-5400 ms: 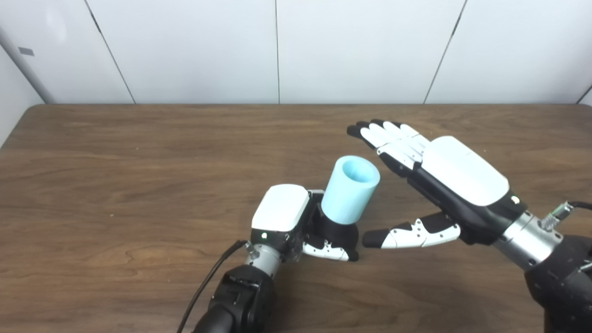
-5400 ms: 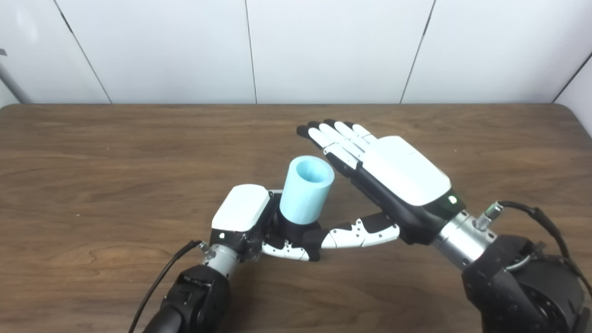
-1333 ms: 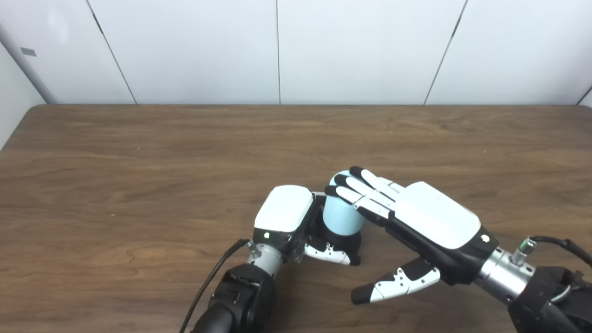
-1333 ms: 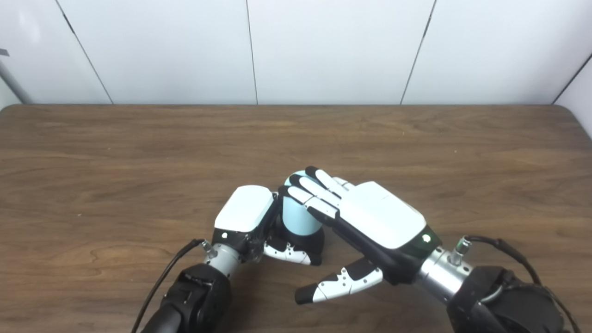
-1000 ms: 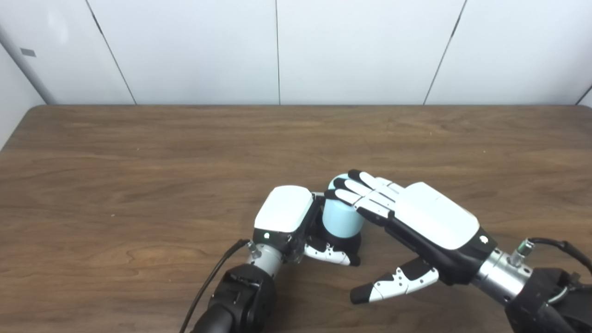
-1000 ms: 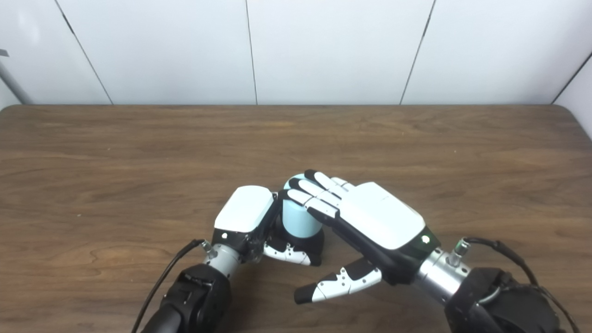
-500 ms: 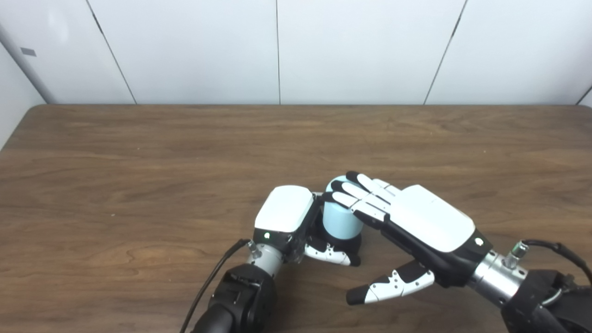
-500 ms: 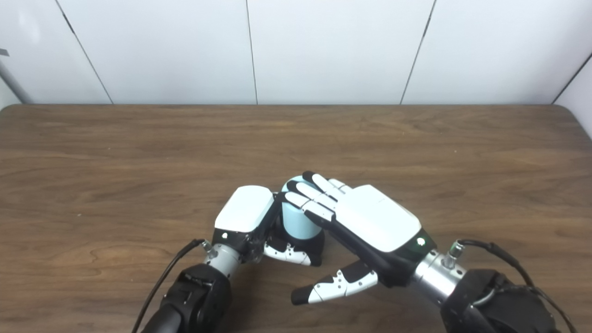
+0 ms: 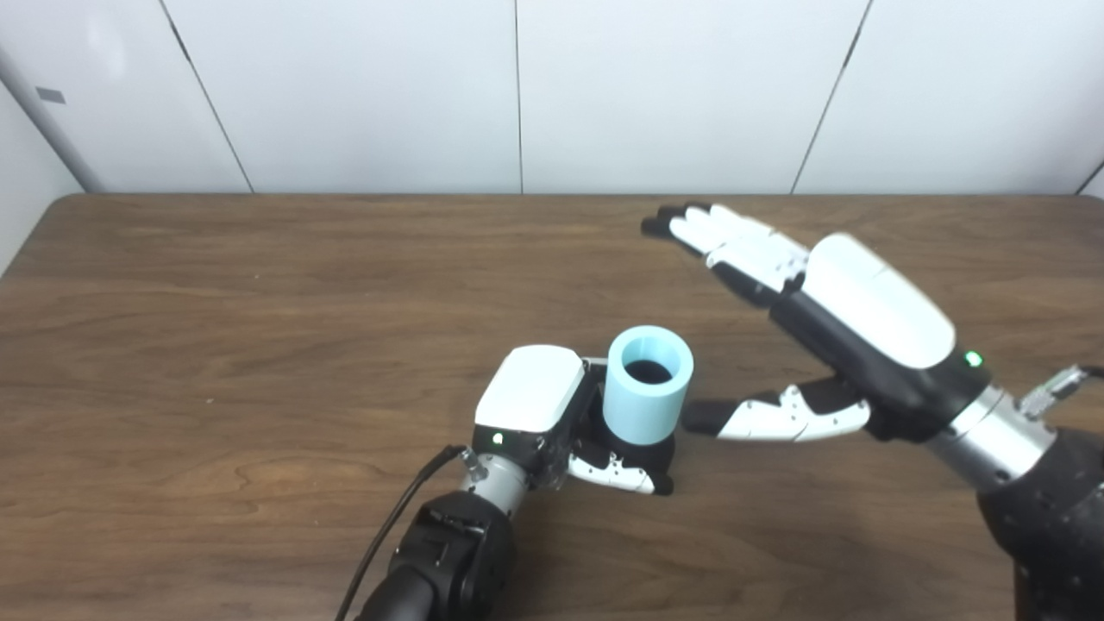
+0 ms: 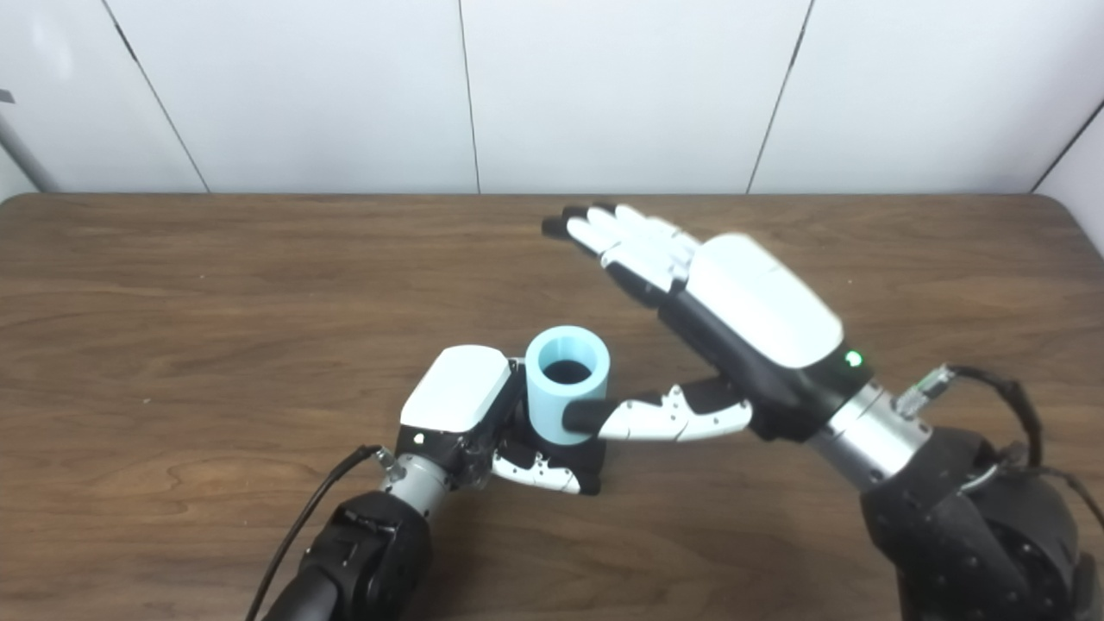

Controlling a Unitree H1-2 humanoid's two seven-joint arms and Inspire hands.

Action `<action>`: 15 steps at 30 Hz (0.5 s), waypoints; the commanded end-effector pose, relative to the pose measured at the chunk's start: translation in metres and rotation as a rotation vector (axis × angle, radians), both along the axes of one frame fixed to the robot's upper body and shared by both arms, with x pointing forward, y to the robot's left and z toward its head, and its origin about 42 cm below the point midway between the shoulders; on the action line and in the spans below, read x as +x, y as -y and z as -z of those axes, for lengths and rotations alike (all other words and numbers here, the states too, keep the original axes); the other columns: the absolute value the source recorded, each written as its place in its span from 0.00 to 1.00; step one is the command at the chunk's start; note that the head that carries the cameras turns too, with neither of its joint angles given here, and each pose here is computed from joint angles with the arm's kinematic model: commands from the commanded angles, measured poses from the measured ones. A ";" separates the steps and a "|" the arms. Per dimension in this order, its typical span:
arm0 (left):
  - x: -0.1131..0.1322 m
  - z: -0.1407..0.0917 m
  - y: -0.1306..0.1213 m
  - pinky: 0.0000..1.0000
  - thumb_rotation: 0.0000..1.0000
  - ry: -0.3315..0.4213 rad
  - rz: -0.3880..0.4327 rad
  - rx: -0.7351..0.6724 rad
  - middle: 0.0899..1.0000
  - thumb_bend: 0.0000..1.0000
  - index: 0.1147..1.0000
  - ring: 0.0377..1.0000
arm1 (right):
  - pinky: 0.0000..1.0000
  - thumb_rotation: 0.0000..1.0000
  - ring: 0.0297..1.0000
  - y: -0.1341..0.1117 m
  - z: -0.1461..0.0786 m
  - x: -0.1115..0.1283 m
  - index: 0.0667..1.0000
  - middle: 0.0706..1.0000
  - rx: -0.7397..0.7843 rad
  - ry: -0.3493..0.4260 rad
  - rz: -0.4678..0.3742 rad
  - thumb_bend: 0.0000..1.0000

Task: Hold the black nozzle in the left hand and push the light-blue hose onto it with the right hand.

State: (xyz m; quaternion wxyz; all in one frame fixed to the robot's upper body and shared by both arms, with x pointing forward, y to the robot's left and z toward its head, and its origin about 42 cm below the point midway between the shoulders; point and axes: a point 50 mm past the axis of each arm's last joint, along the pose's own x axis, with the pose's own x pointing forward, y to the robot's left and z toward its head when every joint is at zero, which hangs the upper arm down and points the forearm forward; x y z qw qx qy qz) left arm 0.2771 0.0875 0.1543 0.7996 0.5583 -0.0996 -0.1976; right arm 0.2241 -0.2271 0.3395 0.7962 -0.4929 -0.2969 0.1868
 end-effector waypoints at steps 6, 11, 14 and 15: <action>-0.008 0.027 -0.003 0.37 0.00 -0.129 0.007 0.056 0.40 0.50 0.44 0.41 | 0.91 0.84 0.97 0.003 -0.019 -0.003 0.93 0.95 0.042 0.086 -0.026 0.52; -0.007 0.026 -0.004 0.36 0.00 -0.126 0.002 0.050 0.40 0.50 0.44 0.40 | 0.90 0.81 0.96 0.008 -0.015 -0.004 0.92 0.93 0.049 0.049 -0.001 0.52; -0.007 0.025 -0.005 0.36 0.00 -0.122 -0.006 0.049 0.40 0.50 0.45 0.40 | 0.86 0.80 0.95 0.013 -0.009 -0.004 0.91 0.93 0.092 -0.020 0.032 0.54; -0.006 0.024 -0.005 0.37 0.00 -0.120 -0.006 0.050 0.41 0.50 0.44 0.40 | 0.85 0.79 0.94 0.015 -0.007 -0.004 0.91 0.93 0.104 -0.041 0.041 0.54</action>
